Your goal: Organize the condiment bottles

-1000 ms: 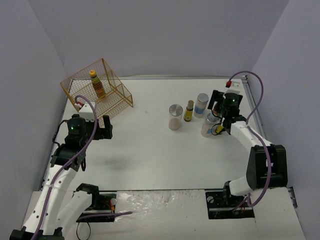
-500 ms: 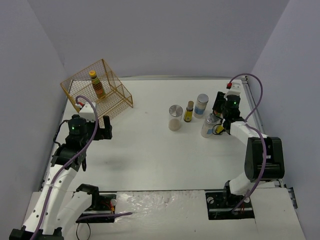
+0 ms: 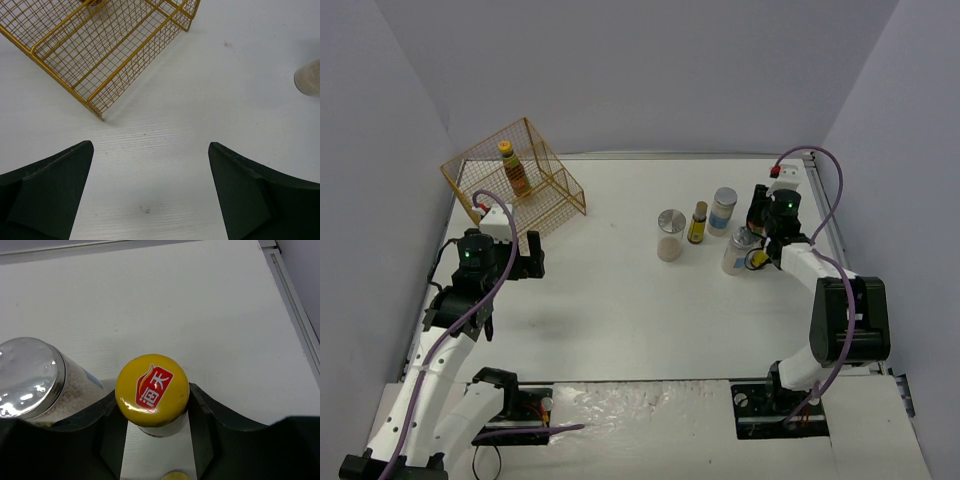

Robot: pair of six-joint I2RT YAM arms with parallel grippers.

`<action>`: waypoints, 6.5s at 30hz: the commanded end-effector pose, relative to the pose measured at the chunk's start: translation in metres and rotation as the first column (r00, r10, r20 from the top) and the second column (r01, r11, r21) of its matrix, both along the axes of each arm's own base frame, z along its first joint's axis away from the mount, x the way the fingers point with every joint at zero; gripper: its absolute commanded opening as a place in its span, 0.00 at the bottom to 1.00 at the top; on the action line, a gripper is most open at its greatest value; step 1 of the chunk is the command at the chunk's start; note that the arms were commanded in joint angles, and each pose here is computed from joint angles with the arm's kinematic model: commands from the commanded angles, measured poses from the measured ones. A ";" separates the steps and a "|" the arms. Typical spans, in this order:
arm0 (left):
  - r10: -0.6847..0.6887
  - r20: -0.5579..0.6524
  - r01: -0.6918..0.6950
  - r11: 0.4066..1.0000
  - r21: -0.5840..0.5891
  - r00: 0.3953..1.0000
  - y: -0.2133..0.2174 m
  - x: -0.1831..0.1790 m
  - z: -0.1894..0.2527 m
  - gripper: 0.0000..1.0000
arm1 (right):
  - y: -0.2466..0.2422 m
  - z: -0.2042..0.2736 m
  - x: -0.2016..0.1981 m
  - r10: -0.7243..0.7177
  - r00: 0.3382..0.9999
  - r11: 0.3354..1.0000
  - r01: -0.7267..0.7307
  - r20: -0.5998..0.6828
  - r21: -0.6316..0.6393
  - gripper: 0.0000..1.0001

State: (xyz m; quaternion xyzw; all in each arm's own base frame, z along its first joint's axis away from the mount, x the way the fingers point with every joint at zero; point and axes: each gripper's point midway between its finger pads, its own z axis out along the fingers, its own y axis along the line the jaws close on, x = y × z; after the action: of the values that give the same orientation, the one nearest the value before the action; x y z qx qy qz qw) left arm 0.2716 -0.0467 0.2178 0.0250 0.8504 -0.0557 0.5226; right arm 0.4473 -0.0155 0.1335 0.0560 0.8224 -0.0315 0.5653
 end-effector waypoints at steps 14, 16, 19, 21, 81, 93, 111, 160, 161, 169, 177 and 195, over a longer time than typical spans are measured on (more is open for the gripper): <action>0.022 0.087 -0.023 1.000 0.001 0.996 0.003 0.011 0.023 0.97 | 0.063 0.285 0.005 0.258 0.829 0.966 -0.227 0.497 -0.123 0.00; 0.024 0.089 -0.024 1.000 0.000 0.996 0.003 0.011 0.023 0.97 | 0.097 0.297 0.001 0.337 0.806 0.941 -0.300 0.487 -0.156 0.00; 0.026 0.092 -0.027 1.000 0.002 0.995 0.004 0.010 0.024 0.97 | 0.150 0.319 -0.011 0.454 0.726 0.886 -0.430 0.516 -0.175 0.00; 0.026 0.094 -0.027 1.000 0.002 0.995 0.004 0.010 0.024 0.97 | 0.178 0.329 -0.019 0.507 0.673 0.849 -0.500 0.539 -0.174 0.00; -0.130 0.115 0.146 0.978 -0.146 0.985 -0.049 0.026 0.032 0.97 | 0.399 0.114 -0.114 0.903 0.355 0.393 -0.910 0.243 -0.130 0.89; -0.223 0.199 0.239 0.969 -0.062 0.954 -0.122 0.063 0.035 0.97 | 0.276 0.157 -0.165 0.741 0.594 0.644 -0.761 0.313 -0.079 1.00; -0.158 0.221 0.165 0.986 -0.012 0.962 -0.145 0.116 -0.007 0.83 | 0.228 0.155 -0.200 0.674 0.649 0.703 -0.711 0.353 -0.034 1.00; 0.320 0.454 -0.281 0.948 -0.153 0.832 0.010 0.122 0.209 0.00 | 0.212 0.172 -0.208 0.613 0.676 0.736 -0.677 0.409 0.017 1.00; 0.353 0.461 -0.314 0.936 -0.162 0.814 0.022 0.129 0.215 0.00 | 0.212 0.172 -0.208 0.615 0.674 0.733 -0.680 0.409 0.017 1.00; 0.526 0.543 -0.487 0.843 -0.230 0.654 0.089 0.169 0.263 0.00 | 0.222 0.170 -0.207 0.642 0.660 0.710 -0.704 0.390 0.023 1.00; 0.568 0.625 -0.533 0.801 -0.272 0.536 0.128 0.194 0.304 0.00 | 0.239 0.155 -0.203 0.690 0.641 0.671 -0.740 0.337 0.034 1.00; 0.577 0.569 -0.562 0.795 -0.227 0.586 0.143 0.244 0.253 0.00 | 0.249 0.131 -0.197 0.709 0.639 0.658 -0.752 0.299 0.045 1.00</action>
State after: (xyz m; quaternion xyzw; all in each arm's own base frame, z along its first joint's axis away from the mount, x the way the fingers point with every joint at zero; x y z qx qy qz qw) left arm 0.5288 0.0968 0.4044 -0.2200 0.6813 0.1422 0.6835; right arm 0.2450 0.2272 0.2332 -0.2460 0.7301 0.2509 0.5860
